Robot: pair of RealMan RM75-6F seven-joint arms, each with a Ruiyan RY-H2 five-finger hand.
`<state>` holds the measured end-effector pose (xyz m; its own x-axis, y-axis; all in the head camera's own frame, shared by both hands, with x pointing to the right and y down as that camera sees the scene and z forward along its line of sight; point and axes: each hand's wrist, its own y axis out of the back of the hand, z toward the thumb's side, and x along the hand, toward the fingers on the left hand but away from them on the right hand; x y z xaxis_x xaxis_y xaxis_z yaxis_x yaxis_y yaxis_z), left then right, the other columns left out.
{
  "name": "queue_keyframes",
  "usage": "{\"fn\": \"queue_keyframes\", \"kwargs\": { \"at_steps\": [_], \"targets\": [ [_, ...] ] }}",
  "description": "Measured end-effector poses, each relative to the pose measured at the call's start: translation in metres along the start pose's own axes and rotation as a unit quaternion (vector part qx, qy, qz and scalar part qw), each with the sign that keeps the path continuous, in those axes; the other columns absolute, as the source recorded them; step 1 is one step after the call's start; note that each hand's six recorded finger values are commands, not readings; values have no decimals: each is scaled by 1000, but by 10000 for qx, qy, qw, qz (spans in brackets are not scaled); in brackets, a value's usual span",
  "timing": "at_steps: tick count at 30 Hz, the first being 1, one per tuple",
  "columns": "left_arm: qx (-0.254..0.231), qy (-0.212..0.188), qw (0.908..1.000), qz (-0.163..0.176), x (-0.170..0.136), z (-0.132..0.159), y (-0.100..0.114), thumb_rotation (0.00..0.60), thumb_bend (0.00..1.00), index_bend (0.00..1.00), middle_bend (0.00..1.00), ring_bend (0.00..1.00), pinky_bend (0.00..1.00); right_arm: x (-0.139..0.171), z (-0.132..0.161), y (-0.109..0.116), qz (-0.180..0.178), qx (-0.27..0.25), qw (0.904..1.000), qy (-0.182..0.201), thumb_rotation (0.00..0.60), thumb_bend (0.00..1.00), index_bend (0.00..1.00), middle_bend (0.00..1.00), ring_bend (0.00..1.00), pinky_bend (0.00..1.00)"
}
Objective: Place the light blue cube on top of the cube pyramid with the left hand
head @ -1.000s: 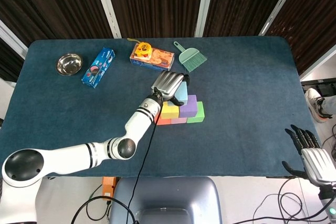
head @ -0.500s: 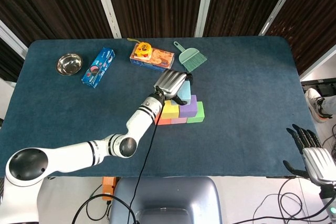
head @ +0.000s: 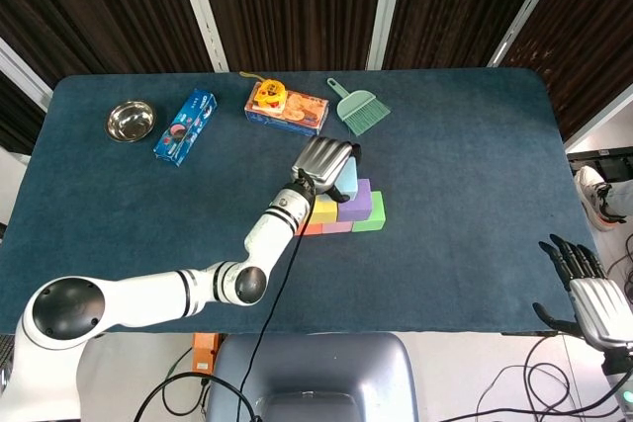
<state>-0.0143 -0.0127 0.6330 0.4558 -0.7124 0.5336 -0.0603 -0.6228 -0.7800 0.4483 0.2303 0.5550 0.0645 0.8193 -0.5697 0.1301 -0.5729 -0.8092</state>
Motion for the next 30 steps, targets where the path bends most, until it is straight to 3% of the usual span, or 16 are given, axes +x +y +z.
{"fn": "queue_keyframes", "kwargs": {
  "at_steps": [10, 30],
  "targets": [
    [-336, 370, 9982, -326, -7, 0, 1, 600, 371, 449, 574, 530, 575, 0, 1, 0, 16, 7, 10000, 11, 600, 211, 0, 0, 0, 0],
    [-274, -105, 9990, -334, -2, 10, -5, 600, 369, 446, 573, 523, 575, 0, 0, 1, 11, -17, 10000, -6, 600, 211, 0, 0, 0, 0]
  ]
}}
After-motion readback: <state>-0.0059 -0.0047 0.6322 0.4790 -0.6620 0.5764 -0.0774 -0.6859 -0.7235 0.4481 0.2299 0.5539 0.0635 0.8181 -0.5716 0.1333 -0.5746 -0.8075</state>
